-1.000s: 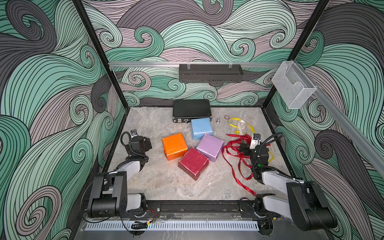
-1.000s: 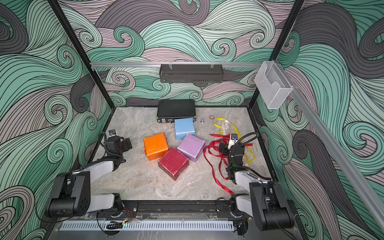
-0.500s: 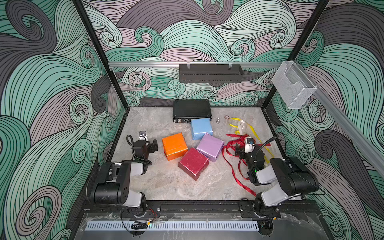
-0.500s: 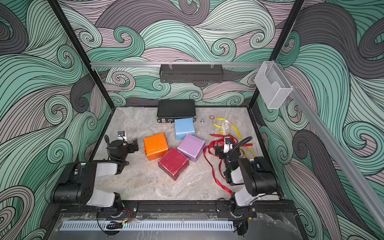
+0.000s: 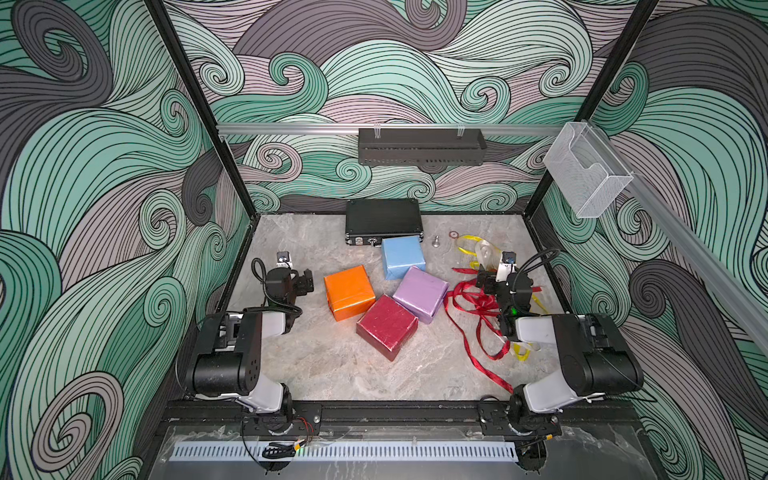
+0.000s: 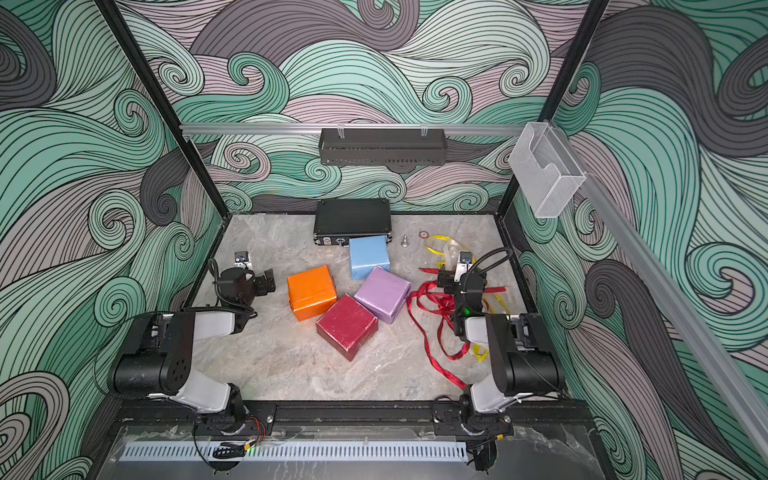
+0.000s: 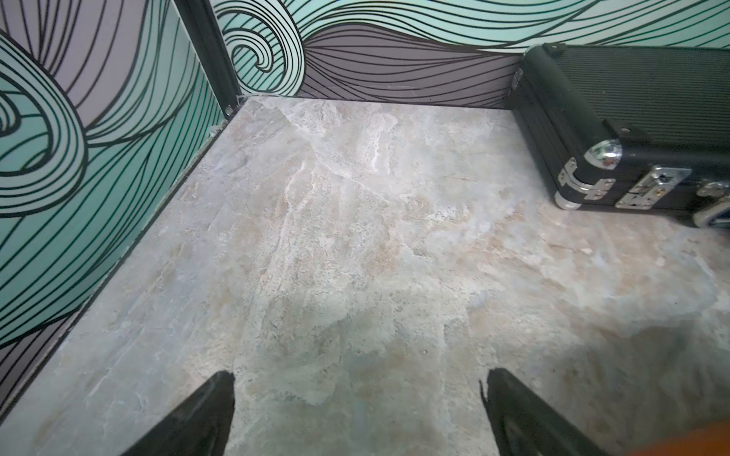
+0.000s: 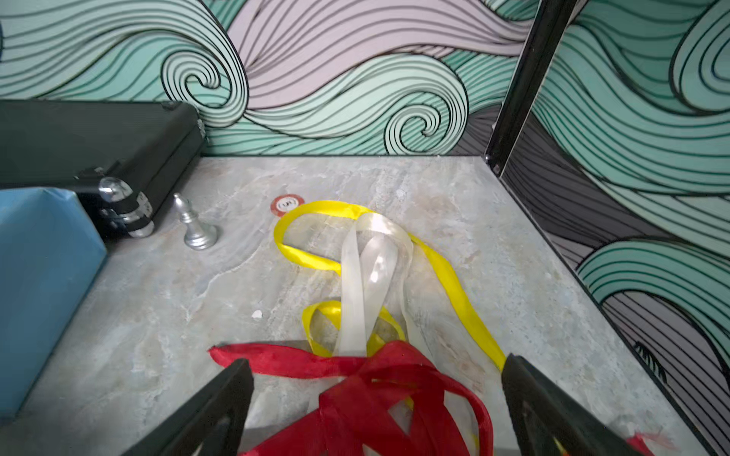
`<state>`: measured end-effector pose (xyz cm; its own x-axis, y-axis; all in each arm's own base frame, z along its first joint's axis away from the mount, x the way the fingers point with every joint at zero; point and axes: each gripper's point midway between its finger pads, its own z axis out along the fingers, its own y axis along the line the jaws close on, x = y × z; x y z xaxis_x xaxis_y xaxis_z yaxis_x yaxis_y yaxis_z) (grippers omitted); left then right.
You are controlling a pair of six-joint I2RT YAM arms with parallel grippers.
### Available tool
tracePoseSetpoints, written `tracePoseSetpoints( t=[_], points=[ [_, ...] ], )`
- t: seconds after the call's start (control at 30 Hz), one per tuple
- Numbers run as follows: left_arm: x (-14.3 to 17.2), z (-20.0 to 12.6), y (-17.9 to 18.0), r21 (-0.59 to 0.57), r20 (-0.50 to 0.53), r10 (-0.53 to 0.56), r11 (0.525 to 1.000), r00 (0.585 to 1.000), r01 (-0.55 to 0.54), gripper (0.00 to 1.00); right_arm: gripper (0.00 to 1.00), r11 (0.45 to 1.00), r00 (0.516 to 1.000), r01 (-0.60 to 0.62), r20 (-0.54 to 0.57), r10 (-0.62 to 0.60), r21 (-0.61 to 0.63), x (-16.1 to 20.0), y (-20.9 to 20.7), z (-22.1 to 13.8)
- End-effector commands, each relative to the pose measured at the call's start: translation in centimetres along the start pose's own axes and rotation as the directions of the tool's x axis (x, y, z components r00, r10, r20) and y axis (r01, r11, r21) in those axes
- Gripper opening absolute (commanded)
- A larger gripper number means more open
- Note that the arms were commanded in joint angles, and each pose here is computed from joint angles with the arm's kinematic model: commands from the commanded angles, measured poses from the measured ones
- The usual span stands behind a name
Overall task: Untie the ribbon bows on the gift boxes
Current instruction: Reset both arms
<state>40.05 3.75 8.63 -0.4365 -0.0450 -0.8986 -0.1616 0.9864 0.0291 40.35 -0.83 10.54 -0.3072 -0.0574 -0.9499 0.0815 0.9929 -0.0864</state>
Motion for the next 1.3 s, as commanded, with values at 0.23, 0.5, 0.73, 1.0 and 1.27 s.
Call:
tracePoseSetpoints(
  t=[0.23, 0.5, 0.73, 1.0, 1.27],
  points=[
    [0.13, 0.02, -0.19, 0.012, -0.011, -0.012, 1.000, 1.000, 0.012, 0.99, 0.99, 0.999, 0.999, -0.019, -0.051, 0.017, -0.031, 1.25, 0.59, -0.25],
    [0.19, 0.04, -0.18, 0.011, -0.012, -0.012, 1.000, 1.000, 0.012, 0.99, 0.99, 0.999, 0.999, -0.019, -0.051, 0.018, -0.030, 1.27, 0.56, -0.25],
    [0.17, 0.05, -0.20, 0.013, -0.013, -0.012, 1.000, 1.000, 0.012, 0.99, 0.99, 0.999, 0.998, -0.018, -0.052, 0.016, -0.032, 1.30, 0.63, -0.26],
    [0.26, 0.19, -0.12, 0.017, -0.021, -0.017, 1.000, 1.000, 0.018, 0.99, 0.99, 0.999, 0.998, -0.019, -0.053, 0.017, -0.031, 1.29, 0.61, -0.24],
    [0.20, 0.07, -0.19, 0.019, -0.015, -0.017, 1.000, 1.000, 0.017, 0.99, 0.99, 0.999, 0.998, -0.019, -0.053, 0.017, -0.031, 1.31, 0.61, -0.25]
  ],
)
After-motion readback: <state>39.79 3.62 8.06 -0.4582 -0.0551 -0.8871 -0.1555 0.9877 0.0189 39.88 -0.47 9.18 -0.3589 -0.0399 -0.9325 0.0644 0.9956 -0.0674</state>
